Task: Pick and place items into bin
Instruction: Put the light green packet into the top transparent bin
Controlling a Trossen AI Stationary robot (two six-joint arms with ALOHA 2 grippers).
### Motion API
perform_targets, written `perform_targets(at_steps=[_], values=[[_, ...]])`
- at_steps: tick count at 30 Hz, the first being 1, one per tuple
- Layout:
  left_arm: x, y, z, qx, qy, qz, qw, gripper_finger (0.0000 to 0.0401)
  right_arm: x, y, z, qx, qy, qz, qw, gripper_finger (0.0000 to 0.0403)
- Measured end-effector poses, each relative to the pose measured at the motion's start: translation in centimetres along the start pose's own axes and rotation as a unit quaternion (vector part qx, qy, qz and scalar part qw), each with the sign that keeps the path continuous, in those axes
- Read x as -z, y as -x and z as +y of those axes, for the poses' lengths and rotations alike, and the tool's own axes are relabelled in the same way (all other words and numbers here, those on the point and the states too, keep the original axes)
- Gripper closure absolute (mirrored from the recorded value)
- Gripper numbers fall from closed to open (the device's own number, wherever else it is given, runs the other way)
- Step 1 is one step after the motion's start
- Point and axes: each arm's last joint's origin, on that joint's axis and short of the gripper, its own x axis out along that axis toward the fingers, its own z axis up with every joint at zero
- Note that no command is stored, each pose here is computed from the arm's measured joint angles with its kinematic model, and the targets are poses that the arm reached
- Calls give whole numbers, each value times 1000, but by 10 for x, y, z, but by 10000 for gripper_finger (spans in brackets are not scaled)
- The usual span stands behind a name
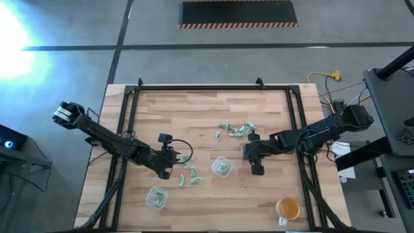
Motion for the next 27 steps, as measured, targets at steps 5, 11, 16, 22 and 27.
perform_targets(at_steps=[5, 11, 16, 22, 27], values=[[-1, 0, 0, 1, 3, -7, 1000, 314, -21, 4, 4, 2, 64, -81, 995, 390], [-1, 0, 0, 1, 3, -7, 1000, 314, -37, 8, 7, -3, 124, -157, 980, 390], [-2, 0, 0, 1, 4, -8, 1000, 314, -45, 6, 9, -4, 143, -200, 969, 390], [-2, 0, 0, 1, 5, -9, 1000, 314, -44, -5, 9, -3, 150, -193, 970, 390], [-2, 0, 0, 1, 6, -10, 1000, 314, -43, -20, 10, -2, 157, -182, 971, 390]])
